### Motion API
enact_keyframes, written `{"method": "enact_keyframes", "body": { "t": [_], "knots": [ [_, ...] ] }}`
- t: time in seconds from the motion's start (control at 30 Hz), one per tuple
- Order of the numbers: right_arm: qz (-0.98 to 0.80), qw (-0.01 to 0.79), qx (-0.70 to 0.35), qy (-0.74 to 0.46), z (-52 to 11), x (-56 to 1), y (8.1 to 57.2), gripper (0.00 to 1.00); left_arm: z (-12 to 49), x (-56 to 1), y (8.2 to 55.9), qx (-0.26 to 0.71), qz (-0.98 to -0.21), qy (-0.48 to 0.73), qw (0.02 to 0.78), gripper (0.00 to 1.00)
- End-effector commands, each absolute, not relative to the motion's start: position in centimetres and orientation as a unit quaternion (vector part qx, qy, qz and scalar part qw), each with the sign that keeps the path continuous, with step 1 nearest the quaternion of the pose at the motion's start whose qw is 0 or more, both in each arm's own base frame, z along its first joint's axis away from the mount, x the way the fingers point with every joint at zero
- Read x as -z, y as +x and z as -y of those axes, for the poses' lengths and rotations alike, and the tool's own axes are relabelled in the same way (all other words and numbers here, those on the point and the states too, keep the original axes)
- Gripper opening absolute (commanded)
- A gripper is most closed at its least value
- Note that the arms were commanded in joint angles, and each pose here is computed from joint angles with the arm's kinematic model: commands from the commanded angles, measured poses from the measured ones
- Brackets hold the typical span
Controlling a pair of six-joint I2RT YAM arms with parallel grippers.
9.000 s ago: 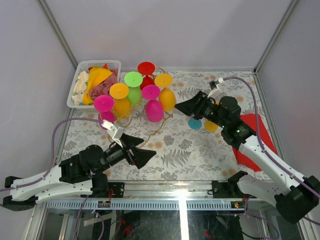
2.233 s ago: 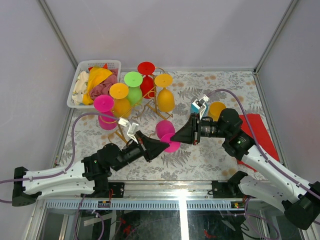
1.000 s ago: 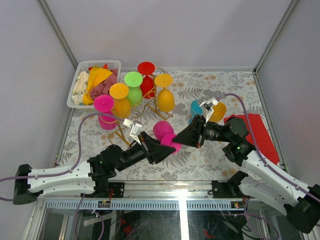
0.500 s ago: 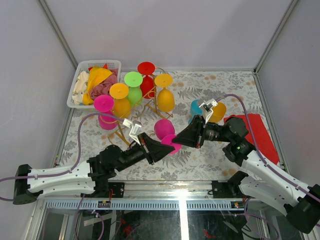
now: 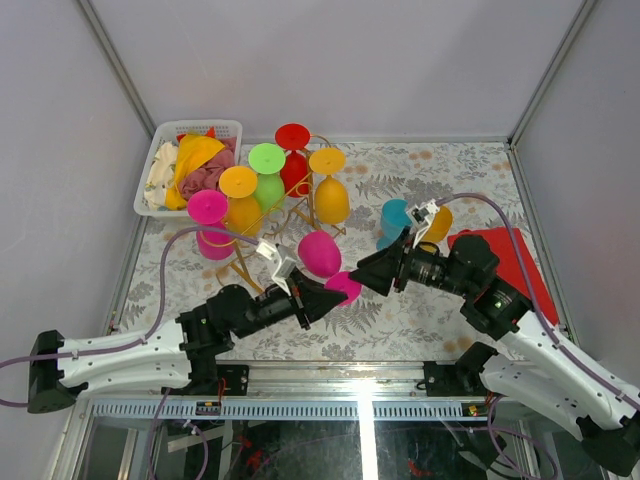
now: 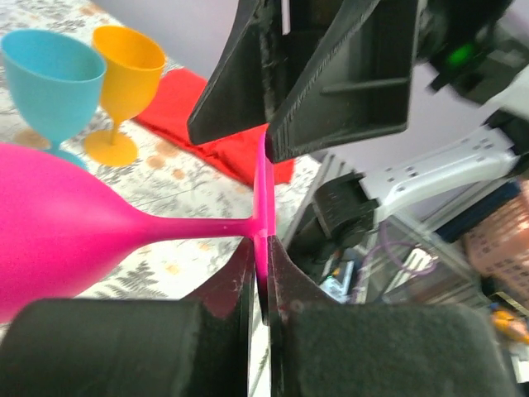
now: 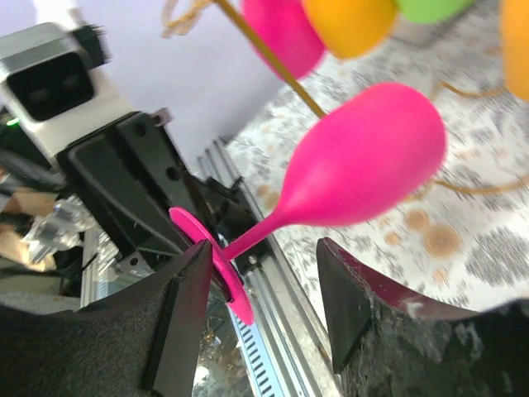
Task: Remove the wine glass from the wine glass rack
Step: Place the wine glass at the center of the board.
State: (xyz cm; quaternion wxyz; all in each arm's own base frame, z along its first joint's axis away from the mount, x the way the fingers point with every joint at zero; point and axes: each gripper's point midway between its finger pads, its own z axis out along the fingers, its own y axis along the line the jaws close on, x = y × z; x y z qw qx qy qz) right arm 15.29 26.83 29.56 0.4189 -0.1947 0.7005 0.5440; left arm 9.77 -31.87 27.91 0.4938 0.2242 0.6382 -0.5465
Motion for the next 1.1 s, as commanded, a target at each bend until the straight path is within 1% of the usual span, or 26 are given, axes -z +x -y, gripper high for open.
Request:
{"method": "enact_keyframes", "body": {
  "t": [0.0, 0.1, 0.27, 0.47, 0.6, 0.7, 0.87, 0.93, 1.0, 1.07],
  "knots": [
    [-0.789, 0.492, -0.366, -0.045, -22.4, -27.0, 23.5, 0.59, 33.2, -25.6, 3.9, 0.564, -0.590, 0.390, 0.427, 0.00],
    [-0.778, 0.455, -0.430, -0.058, -23.8, -27.4, 23.2, 0.61, 33.6, -24.5, 2.2, 0.563, -0.573, 0.434, 0.407, 0.00],
    [-0.738, 0.405, -0.539, -0.018, -22.2, -27.8, 23.9, 0.64, 33.3, -23.8, 0.8, 0.552, -0.556, 0.471, 0.406, 0.00],
    [-0.700, 0.380, -0.596, -0.103, -23.4, -29.7, 21.0, 0.68, 32.5, -23.7, 0.6, 0.547, -0.539, 0.484, 0.420, 0.00],
    [-0.691, 0.373, -0.604, -0.132, -23.5, -29.7, 19.9, 0.72, 32.2, -23.8, -0.7, 0.563, -0.503, 0.506, 0.417, 0.00],
    [-0.689, 0.353, -0.615, -0.146, -23.7, -29.3, 19.2, 0.73, 32.0, -23.7, -1.5, 0.568, -0.486, 0.521, 0.413, 0.00],
    [-0.660, 0.305, -0.664, -0.174, -24.1, -29.9, 16.8, 0.71, 31.4, -23.8, -0.8, 0.559, -0.479, 0.511, 0.443, 0.00],
    [-0.661, 0.294, -0.670, -0.168, -24.1, -29.7, 16.4, 0.68, 31.1, -24.3, -0.2, 0.557, -0.477, 0.498, 0.464, 0.00],
    [-0.668, 0.297, -0.663, -0.161, -24.0, -29.5, 16.6, 0.65, 30.8, -25.0, 0.1, 0.560, -0.466, 0.485, 0.484, 0.00],
    [-0.671, 0.299, -0.657, -0.173, -24.0, -29.6, 16.4, 0.63, 30.5, -25.5, 0.2, 0.560, -0.453, 0.483, 0.498, 0.00]
  ]
}}
